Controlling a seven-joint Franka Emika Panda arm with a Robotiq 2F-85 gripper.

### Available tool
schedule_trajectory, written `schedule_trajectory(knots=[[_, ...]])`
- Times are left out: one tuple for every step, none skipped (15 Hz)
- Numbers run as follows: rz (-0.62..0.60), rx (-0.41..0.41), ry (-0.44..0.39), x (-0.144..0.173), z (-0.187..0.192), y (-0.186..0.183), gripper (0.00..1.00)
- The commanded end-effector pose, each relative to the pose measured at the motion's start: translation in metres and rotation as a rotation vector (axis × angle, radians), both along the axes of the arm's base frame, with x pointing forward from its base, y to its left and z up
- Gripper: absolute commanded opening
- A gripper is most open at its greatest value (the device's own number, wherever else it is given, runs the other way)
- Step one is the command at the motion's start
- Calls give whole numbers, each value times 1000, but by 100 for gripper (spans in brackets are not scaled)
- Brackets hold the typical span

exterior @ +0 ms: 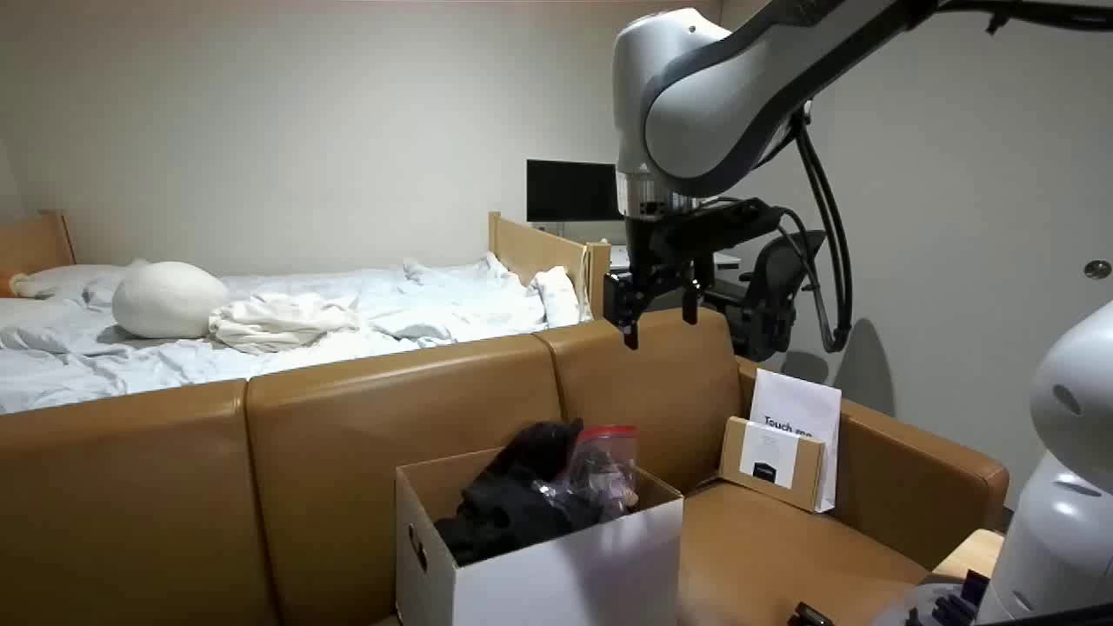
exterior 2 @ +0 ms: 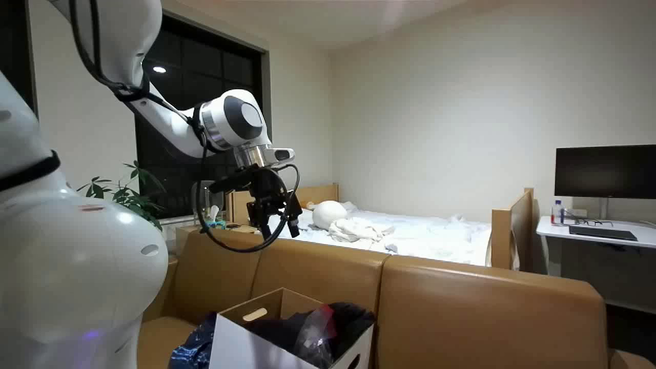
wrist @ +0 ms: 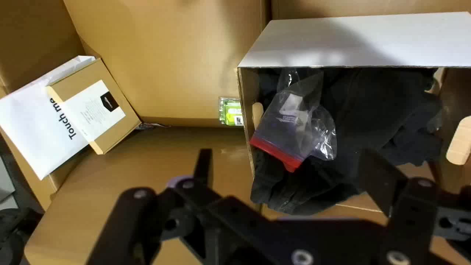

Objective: Move the packet from the box and put it on the sofa

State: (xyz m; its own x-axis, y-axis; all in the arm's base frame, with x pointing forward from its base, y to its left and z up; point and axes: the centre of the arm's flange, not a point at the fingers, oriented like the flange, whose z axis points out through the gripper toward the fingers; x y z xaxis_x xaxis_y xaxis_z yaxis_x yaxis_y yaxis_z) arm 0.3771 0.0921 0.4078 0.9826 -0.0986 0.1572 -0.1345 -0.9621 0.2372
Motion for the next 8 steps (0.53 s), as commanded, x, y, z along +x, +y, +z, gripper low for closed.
schedule_trajectory(knots=[[0, 0, 0, 0, 0, 0, 100], [0, 0, 0, 0, 0, 0, 100], [0, 0, 0, 0, 0, 0, 100], [0, 0, 0, 0, 0, 0, 100], [0, 0, 0, 0, 0, 0, 100], [0, 0, 0, 0, 0, 0, 100], [6, 19, 0, -2, -6, -3, 100], [7, 27, -43, -7, -21, -9, 100]])
